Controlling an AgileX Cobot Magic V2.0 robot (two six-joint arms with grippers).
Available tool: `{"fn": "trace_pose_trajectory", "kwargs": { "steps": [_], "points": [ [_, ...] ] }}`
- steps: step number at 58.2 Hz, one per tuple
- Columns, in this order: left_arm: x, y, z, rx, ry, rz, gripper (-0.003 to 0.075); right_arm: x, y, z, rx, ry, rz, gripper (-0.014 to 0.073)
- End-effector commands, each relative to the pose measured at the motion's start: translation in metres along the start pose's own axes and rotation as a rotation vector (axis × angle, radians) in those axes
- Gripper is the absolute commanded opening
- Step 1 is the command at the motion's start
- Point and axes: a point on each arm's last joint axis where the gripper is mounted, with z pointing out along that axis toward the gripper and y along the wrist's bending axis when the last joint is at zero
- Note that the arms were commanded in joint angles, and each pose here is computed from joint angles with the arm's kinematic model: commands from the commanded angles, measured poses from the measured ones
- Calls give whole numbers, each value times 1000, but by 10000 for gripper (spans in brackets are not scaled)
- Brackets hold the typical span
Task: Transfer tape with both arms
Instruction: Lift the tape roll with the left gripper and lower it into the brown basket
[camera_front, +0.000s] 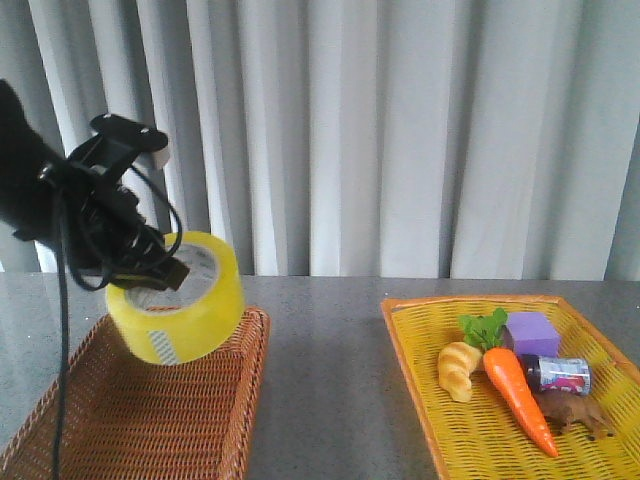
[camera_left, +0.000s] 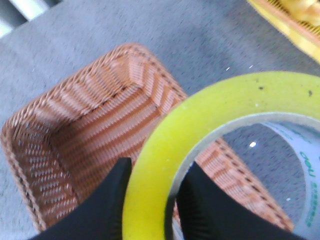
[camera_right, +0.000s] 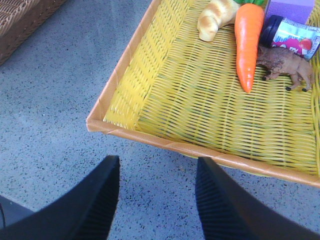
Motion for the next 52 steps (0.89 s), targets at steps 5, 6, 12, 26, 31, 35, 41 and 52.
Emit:
{"fn": "trace_pose_trajectory", "kwargs": {
  "steps": [5, 6, 12, 26, 31, 35, 41, 52],
  "points": [
    [28, 18, -6, -83, -152, -85, 112, -13, -1, -6, 12, -97, -8, 343],
    [31, 19, -3, -88, -156, -89, 112, -13, -1, -6, 12, -97, -8, 343],
    [51, 25, 25, -105, -176, -130, 112, -13, -1, -6, 12, -97, -8, 343],
    [76, 31, 90, -131, -175, -158, 112, -13, -1, -6, 11, -93, -7, 343],
    [80, 33, 109, -124, -137, -163, 112, -13, -1, -6, 11, -92, -7, 343],
    [83, 33, 119, -118, -114, -170, 112, -12, -1, -6, 10, -89, -7, 343],
    [85, 34, 126, -116, -99, -170, 115, -12, -1, -6, 9, -79, -6, 343],
    [87, 34, 128, -115, -86, -176, 211, -11, -1, -6, 5, -75, -2, 343]
  ]
}}
